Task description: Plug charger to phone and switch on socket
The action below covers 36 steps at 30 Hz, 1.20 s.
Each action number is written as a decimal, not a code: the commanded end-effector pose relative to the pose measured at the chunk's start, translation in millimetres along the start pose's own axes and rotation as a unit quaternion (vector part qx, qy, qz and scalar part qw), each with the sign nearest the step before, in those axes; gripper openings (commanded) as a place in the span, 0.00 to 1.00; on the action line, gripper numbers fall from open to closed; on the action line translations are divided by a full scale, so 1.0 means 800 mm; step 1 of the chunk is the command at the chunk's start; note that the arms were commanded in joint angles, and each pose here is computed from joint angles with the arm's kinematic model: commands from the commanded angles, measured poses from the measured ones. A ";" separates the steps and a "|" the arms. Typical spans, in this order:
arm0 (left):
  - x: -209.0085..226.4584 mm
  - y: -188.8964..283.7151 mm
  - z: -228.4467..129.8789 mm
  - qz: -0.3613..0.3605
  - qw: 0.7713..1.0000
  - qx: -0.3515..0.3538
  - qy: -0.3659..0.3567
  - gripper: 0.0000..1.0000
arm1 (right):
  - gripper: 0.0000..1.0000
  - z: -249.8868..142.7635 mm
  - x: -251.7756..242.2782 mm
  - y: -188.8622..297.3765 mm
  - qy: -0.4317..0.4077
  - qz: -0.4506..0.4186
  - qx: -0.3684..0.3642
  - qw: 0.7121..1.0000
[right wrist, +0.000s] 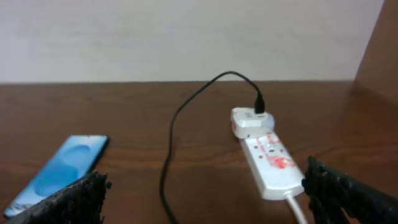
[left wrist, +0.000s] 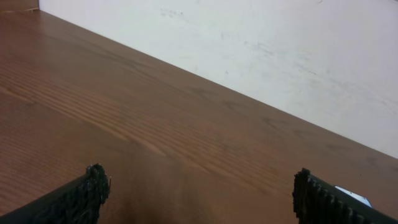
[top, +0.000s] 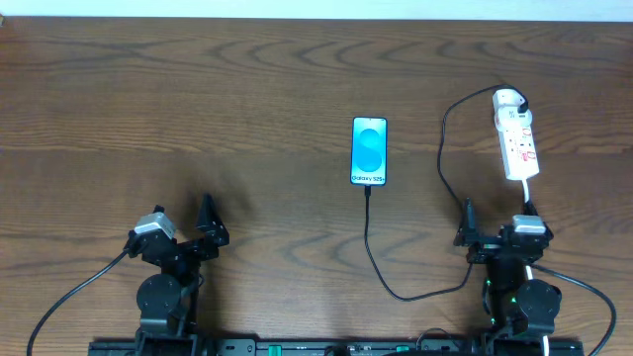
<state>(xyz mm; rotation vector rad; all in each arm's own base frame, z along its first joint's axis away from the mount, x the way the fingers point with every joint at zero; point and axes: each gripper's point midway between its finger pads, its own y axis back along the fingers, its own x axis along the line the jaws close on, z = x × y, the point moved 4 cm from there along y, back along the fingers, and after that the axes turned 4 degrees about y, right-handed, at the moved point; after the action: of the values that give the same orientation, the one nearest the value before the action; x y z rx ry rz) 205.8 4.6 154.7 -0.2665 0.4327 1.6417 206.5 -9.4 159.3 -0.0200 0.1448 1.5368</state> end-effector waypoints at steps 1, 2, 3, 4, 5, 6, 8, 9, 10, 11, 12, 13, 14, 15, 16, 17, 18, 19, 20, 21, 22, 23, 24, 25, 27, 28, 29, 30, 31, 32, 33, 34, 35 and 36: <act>0.010 -0.002 -0.018 0.018 1.000 0.022 -0.009 0.96 | 0.99 0.000 0.004 0.001 0.056 0.011 -0.003 0.998; 0.010 -0.002 -0.018 0.018 1.000 0.022 -0.009 0.96 | 0.99 0.000 0.004 0.001 0.056 0.010 -0.003 0.998; 0.010 -0.002 -0.018 0.018 1.000 0.022 -0.009 0.96 | 0.99 0.000 0.004 0.001 0.056 0.010 -0.003 0.998; 0.010 -0.002 -0.018 0.018 1.000 0.022 -0.009 0.96 | 0.99 0.000 0.004 0.001 0.056 0.010 -0.003 0.998; 0.010 -0.002 -0.018 0.018 1.000 0.022 -0.009 0.96 | 0.99 0.000 0.004 0.001 0.056 0.010 -0.003 0.998; 0.010 -0.002 -0.018 0.018 1.000 0.022 -0.009 0.96 | 0.99 0.001 0.004 0.001 0.056 0.010 -0.004 0.998; 0.010 -0.002 -0.018 0.018 1.000 0.022 -0.009 0.96 | 0.99 0.001 0.004 0.001 0.056 0.010 -0.005 0.998; 0.010 -0.002 -0.018 0.018 1.000 0.022 -0.009 0.96 | 0.99 0.001 0.004 0.001 0.056 0.010 -0.005 0.998; 0.010 -0.002 -0.018 0.018 1.000 0.022 -0.009 0.96 | 0.99 0.001 0.004 0.001 0.056 0.010 -0.005 0.998; 0.010 -0.002 -0.018 0.018 1.000 0.022 -0.009 0.96 | 0.99 0.001 0.004 0.001 0.056 0.010 -0.005 0.998; 0.010 -0.002 -0.017 0.018 1.000 0.022 -0.009 0.96 | 0.99 0.001 0.004 0.001 0.056 0.010 -0.005 0.998; 0.010 -0.002 -0.018 0.018 1.000 0.022 -0.009 0.96 | 0.99 0.001 0.004 0.001 0.056 0.010 -0.005 0.998; 0.010 -0.002 -0.018 0.018 1.000 0.022 -0.009 0.96 | 0.99 0.001 0.004 0.001 0.056 0.010 -0.005 0.998; 0.010 -0.002 -0.017 0.018 1.000 0.022 -0.009 0.96 | 0.99 0.001 0.004 0.001 0.056 0.010 -0.005 0.998; 0.010 -0.002 -0.018 0.018 1.000 0.022 -0.009 0.96 | 0.99 0.001 0.004 0.001 0.056 0.010 -0.004 0.998; 0.010 -0.002 -0.018 0.018 1.000 0.022 -0.009 0.96 | 0.99 0.001 0.004 0.001 0.056 0.010 -0.004 0.998; 0.010 -0.002 -0.017 0.018 1.000 0.022 -0.009 0.96 | 0.99 0.001 0.004 0.001 0.056 0.010 -0.004 0.998; 0.010 -0.002 -0.018 0.018 1.000 0.022 -0.009 0.96 | 0.99 0.001 0.004 0.001 0.056 0.010 -0.005 0.998; 0.010 -0.002 -0.018 0.018 1.000 0.022 -0.009 0.96 | 0.99 0.001 0.004 0.001 0.056 0.010 -0.004 0.998; 0.010 -0.002 -0.018 0.018 1.000 0.022 -0.009 0.96 | 0.99 0.001 0.004 0.001 0.056 0.010 -0.005 0.998; 0.010 -0.002 -0.018 0.018 1.000 0.022 -0.009 0.96 | 0.99 0.001 0.004 0.001 0.056 0.010 -0.004 0.998; 0.010 -0.002 -0.018 0.018 1.000 0.022 -0.009 0.96 | 0.99 0.001 0.004 0.001 0.056 0.010 -0.004 0.998; 0.010 -0.002 -0.018 0.018 1.000 0.022 -0.009 0.96 | 0.99 0.001 0.004 0.001 0.056 0.010 -0.004 0.998; 0.010 -0.002 -0.018 0.018 1.000 0.022 -0.009 0.96 | 0.99 0.001 0.004 0.001 0.056 0.010 -0.004 0.998; 0.010 -0.002 -0.018 0.018 1.000 0.022 -0.009 0.96 | 0.99 0.001 0.004 0.001 0.056 0.010 -0.004 0.998; 0.010 -0.001 -0.017 0.017 1.000 0.021 -0.009 0.96 | 0.99 0.001 0.004 0.001 0.056 0.010 -0.004 0.998; 0.009 -0.001 -0.015 0.015 1.000 0.017 -0.008 0.96 | 0.99 0.001 0.004 0.001 0.056 0.010 -0.004 0.998; 0.008 0.000 -0.013 0.013 1.000 0.012 -0.008 0.96 | 0.99 0.001 0.004 0.001 0.056 0.010 -0.004 0.998; 0.007 0.001 -0.010 0.010 1.000 0.006 -0.006 0.96 | 0.99 0.001 0.004 0.001 0.056 0.010 -0.005 0.998; 0.007 0.001 -0.011 0.011 1.000 0.007 -0.007 0.96 | 0.99 0.001 0.004 0.001 0.056 0.010 -0.004 0.998; 0.007 0.001 -0.011 0.011 1.000 0.007 -0.007 0.96 | 0.99 0.001 0.004 0.001 0.056 0.010 -0.004 0.998; 0.007 0.001 -0.010 0.009 1.000 0.007 -0.007 0.96 | 0.99 0.001 0.004 0.001 0.056 0.010 -0.004 0.998; 0.007 0.001 -0.010 0.010 1.000 0.007 -0.007 0.96 | 0.99 0.001 0.004 0.001 0.056 0.010 -0.004 0.998; 0.008 0.001 -0.010 0.011 1.000 0.006 -0.006 0.96 | 0.99 0.001 0.004 0.001 0.056 0.010 -0.004 0.998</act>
<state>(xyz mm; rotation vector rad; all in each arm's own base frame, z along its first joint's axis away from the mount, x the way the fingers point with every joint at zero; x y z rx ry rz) 204.7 4.7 159.3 -0.2878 0.4153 1.6365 206.6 -8.9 159.4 -0.0984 0.2239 1.5400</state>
